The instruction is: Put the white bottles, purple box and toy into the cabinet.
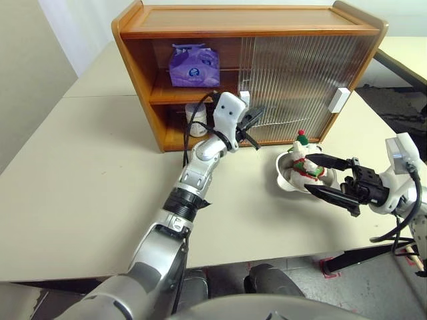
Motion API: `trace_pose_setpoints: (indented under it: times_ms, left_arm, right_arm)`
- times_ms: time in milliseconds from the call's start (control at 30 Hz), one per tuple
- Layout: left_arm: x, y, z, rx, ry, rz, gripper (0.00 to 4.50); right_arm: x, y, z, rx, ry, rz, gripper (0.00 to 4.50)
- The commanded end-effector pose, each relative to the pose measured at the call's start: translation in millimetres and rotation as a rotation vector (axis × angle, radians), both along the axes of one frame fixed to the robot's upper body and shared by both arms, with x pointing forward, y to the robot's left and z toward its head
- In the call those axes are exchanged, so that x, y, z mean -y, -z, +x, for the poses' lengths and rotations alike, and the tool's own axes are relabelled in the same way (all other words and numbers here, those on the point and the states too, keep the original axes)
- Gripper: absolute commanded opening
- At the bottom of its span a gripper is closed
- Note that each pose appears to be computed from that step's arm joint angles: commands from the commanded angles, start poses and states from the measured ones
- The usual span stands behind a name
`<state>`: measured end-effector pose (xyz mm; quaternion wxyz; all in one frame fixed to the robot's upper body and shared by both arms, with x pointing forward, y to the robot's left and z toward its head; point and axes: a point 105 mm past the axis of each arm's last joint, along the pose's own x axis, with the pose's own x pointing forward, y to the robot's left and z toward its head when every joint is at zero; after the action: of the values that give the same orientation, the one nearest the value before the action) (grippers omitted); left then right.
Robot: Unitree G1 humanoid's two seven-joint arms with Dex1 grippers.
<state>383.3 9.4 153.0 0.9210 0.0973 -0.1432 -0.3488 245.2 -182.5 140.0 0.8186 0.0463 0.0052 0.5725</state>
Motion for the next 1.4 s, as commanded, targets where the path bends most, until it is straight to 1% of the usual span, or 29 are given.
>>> trace_pose_setpoints:
  times_ms: [33,233,533,933,1133,1200,1300,1400]
  left_arm:
    - [-6,0,6,-0.013,-0.047,0.016,0.03]
    - [-16,-5,5,-0.002,-0.096,-0.001,0.03]
    - [-42,-14,1,0.030,-0.191,-0.023,0.03]
    - [-81,-10,0,-0.010,-0.317,-0.012,0.03]
    - [-85,-12,-1,-0.008,-0.327,-0.008,0.03]
    - [-81,-14,-3,-0.008,-0.303,-0.024,0.03]
    - [-63,-22,-14,0.041,-0.200,-0.038,0.03]
    - [-52,-26,-26,0.084,-0.129,-0.043,0.03]
  right_arm:
    - [-2,-3,0,0.016,-0.003,-0.013,4.50]
    - [-1,-3,0,0.016,0.000,-0.015,4.50]
    - [-3,-2,1,0.024,-0.005,-0.022,4.50]
    - [-2,-1,1,0.020,-0.005,-0.025,4.50]
    - [0,-1,1,0.022,-0.009,-0.030,4.50]
    - [0,-1,2,0.022,-0.010,-0.032,4.50]
    - [1,-1,1,0.021,-0.012,-0.035,4.50]
    - [1,-1,1,0.021,-0.011,-0.037,4.50]
